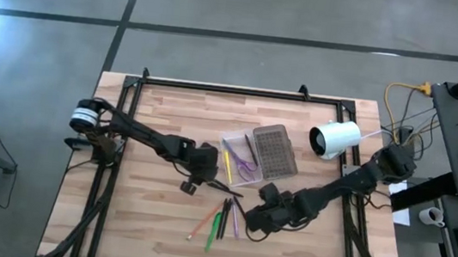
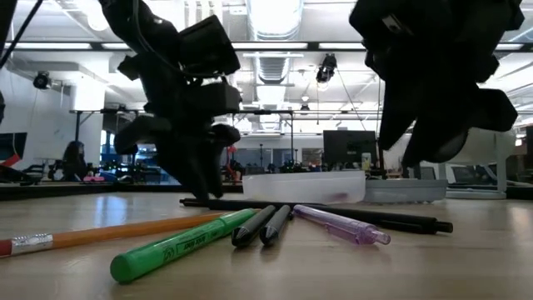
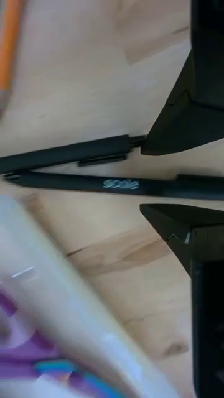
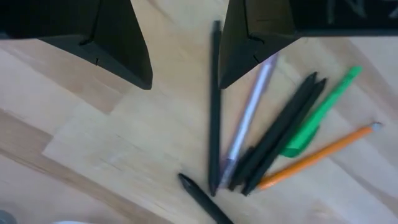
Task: Pick & place school supplies into a supply box
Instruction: Put the black pen into the supply box
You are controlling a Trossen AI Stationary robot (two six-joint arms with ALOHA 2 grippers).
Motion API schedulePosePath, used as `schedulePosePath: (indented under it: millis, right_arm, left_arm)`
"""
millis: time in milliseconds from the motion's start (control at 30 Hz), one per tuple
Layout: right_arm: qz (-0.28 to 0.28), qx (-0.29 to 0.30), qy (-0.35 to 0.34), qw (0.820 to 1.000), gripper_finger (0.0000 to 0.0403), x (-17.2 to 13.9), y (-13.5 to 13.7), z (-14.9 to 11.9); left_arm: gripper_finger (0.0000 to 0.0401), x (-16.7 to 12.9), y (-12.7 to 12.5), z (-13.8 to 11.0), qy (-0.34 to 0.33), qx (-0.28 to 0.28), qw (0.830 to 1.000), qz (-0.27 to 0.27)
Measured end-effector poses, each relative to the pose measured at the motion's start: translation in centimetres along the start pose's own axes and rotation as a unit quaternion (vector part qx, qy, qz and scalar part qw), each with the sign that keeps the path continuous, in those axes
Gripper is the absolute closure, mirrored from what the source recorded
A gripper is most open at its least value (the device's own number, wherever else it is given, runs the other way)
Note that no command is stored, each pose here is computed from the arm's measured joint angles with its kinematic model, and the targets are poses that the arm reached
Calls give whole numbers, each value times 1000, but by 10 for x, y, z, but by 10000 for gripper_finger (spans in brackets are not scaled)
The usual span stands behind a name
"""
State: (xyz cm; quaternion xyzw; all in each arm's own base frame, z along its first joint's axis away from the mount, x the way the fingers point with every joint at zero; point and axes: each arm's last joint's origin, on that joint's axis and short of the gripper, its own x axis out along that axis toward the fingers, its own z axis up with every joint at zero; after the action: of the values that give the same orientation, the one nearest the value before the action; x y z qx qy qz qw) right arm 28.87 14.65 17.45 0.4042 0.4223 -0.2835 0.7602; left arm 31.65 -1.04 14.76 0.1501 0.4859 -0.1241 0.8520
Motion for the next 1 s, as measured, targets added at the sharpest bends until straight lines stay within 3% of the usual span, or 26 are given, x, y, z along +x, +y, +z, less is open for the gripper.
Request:
schedulePosePath:
  millis: [233,600,833,1000]
  right_arm:
    - [20,-37,47,998,227,4,19,-3]
    - [-50,-53,71,995,227,53,35,-10]
    - [-86,-57,75,992,234,62,38,-5]
    - [-97,-27,70,992,272,63,37,-5]
  left_arm:
    - [281,-11,1,3,15,-25,1000,-6]
    - [281,-95,-11,14,-101,-159,982,8]
    - [281,-134,-22,-3,-162,-240,957,15]
    - [281,-144,-29,-25,-191,-259,947,25]
